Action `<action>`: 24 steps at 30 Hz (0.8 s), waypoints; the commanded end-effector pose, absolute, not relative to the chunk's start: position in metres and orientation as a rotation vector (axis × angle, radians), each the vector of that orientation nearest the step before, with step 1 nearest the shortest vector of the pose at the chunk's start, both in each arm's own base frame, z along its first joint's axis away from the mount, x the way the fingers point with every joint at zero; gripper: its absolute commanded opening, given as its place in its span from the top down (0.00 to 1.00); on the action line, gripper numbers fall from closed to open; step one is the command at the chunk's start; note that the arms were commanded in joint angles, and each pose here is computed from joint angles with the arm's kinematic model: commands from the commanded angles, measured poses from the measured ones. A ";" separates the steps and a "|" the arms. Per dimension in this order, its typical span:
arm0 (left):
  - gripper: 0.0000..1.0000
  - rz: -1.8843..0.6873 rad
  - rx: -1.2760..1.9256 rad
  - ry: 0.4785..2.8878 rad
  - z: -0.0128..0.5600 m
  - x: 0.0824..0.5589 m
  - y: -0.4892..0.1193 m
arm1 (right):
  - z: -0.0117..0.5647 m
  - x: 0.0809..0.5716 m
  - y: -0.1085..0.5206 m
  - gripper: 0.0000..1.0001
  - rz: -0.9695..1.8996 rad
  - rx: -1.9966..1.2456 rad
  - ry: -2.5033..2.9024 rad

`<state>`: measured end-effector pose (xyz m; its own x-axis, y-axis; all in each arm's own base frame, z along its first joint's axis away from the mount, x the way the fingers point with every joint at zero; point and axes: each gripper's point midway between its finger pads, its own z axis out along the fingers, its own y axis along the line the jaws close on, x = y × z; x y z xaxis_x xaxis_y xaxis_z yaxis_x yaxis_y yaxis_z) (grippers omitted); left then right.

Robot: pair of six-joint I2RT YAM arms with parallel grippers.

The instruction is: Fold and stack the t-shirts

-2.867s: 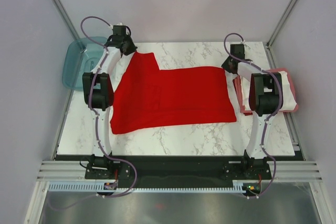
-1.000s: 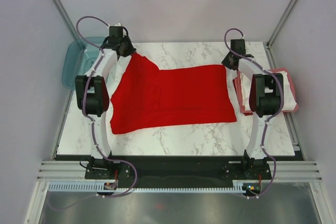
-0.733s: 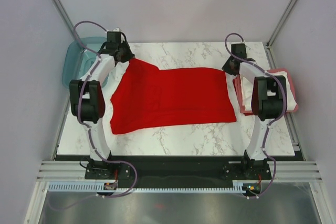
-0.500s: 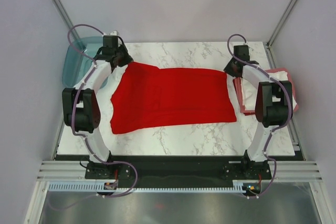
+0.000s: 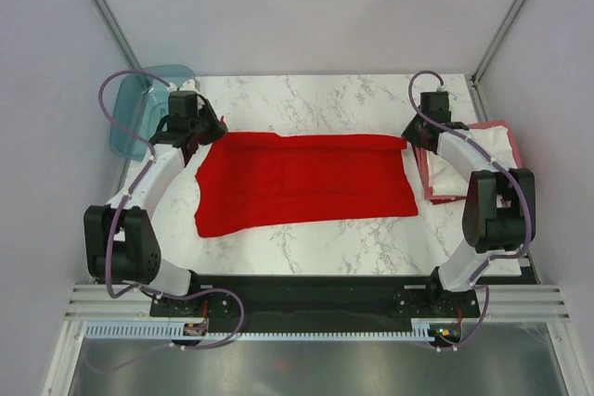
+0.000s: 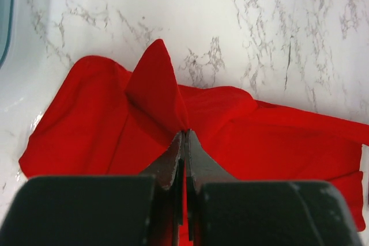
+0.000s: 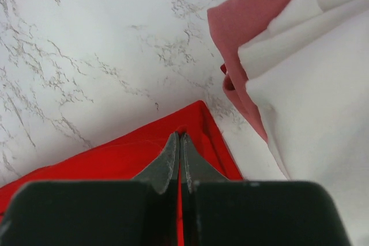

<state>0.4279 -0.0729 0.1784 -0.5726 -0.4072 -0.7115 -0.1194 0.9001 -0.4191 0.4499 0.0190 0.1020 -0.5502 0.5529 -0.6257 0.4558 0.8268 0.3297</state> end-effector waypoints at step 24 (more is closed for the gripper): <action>0.98 -0.334 -0.458 2.023 0.186 0.331 -0.069 | 0.094 0.390 0.000 1.00 0.052 0.727 2.253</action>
<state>0.3359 -0.0712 0.1745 -0.4865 -0.4191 -0.7666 -0.1670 0.9058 -0.3893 0.3902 0.0098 0.0812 -0.5913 0.5279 -0.6097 0.4802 0.8378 0.2597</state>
